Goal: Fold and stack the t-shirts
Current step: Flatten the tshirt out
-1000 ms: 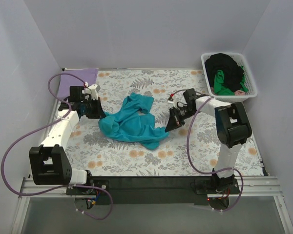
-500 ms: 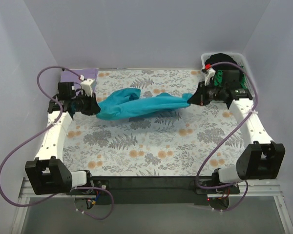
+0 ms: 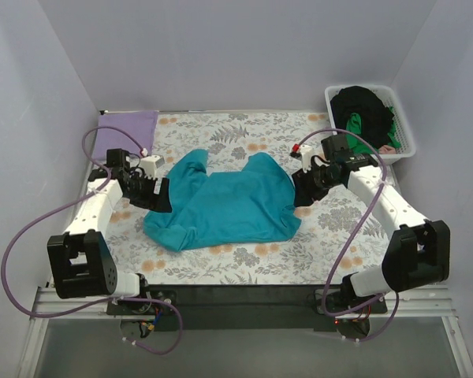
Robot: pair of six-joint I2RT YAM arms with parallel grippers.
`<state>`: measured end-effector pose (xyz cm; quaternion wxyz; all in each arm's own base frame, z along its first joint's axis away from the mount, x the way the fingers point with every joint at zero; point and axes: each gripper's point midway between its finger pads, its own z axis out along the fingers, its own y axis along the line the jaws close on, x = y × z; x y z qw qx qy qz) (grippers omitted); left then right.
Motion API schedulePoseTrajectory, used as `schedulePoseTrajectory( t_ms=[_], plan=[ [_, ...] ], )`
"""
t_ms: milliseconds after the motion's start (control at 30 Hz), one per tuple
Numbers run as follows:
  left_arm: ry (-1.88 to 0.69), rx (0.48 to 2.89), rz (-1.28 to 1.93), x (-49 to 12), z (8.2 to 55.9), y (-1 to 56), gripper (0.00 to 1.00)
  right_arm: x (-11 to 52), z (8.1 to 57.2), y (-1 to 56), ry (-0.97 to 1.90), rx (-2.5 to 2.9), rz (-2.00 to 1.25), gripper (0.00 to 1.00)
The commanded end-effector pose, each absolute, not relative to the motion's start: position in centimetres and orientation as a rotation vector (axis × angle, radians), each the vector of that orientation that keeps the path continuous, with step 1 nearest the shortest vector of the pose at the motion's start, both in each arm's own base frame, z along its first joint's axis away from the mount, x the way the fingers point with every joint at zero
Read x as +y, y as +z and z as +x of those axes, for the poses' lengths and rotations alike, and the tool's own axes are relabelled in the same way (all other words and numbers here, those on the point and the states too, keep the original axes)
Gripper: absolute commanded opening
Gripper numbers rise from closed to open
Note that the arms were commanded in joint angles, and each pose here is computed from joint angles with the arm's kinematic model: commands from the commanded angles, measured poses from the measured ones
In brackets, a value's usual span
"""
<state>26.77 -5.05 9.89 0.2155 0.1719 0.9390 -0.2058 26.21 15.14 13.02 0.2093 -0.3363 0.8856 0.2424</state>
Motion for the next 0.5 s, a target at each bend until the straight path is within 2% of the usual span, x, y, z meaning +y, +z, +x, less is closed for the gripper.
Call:
schedulePoseTrajectory(
  t_ms=[0, 100, 133, 300, 467],
  plan=[
    [-0.579, 2.506, 0.498, -5.4, 28.0, 12.6, 0.77, 13.7, 26.5, 13.8, 0.583, 2.444, -0.975, 0.48],
    [-0.598, 2.51, 0.491, -5.7, 27.6, 12.4, 0.77, 13.6, 26.2, 11.7, 0.599, 2.511, -0.96, 0.44],
    [-0.607, 2.519, 0.482, -5.7, 27.2, 12.0, 0.77, 13.3, 26.0, 10.2, 0.597, 2.569, -0.943, 0.49],
    [-0.662, 2.526, 0.5, -6.3, 26.0, 11.8, 0.8, 14.1, 27.1, 7.7, 0.646, 2.583, -0.929, 0.61],
    [-0.743, 2.534, 0.572, -7.1, 24.9, 11.6, 0.82, 14.3, 27.1, 4.6, 0.671, 2.656, -0.932, 0.63]
  ],
)
